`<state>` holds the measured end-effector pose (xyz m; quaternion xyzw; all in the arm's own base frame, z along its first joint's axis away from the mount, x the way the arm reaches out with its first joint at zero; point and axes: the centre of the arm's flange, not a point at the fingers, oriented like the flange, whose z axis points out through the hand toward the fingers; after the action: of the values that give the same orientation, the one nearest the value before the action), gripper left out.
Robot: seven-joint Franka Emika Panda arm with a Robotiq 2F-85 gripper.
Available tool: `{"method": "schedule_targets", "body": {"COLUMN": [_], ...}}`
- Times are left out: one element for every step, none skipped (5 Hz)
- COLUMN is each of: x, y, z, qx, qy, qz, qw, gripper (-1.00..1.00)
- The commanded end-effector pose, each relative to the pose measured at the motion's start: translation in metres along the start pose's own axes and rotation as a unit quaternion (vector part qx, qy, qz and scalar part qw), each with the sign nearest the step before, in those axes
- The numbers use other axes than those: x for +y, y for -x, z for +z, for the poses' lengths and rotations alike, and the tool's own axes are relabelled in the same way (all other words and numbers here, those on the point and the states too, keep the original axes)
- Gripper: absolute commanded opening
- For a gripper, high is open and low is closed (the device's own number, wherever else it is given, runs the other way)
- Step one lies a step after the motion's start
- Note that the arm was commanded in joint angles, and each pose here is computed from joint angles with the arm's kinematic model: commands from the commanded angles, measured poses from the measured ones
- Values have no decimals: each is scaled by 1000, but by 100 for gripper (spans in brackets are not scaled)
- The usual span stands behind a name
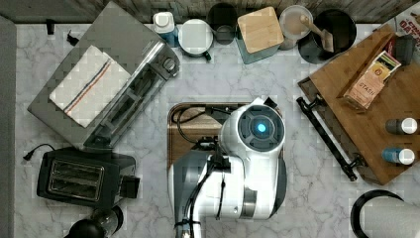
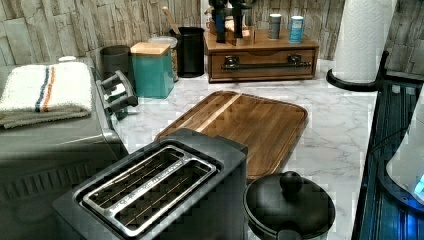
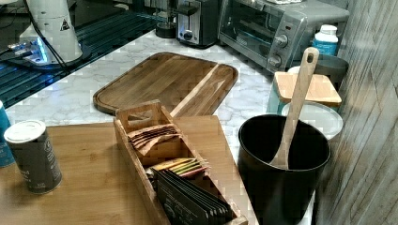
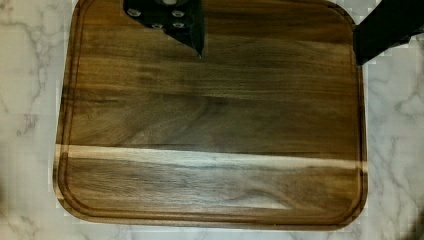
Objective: Open the drawer.
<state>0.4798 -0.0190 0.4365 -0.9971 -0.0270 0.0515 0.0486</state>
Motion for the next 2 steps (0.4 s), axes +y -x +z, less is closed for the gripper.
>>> {"method": "schedule_targets", "body": {"x": [106, 133], "y": [26, 29], "z": [19, 31], "qx": [47, 70], "qy": [-8, 5], "qz": [-138, -191], "qw": [989, 979], "gripper": [100, 100]}}
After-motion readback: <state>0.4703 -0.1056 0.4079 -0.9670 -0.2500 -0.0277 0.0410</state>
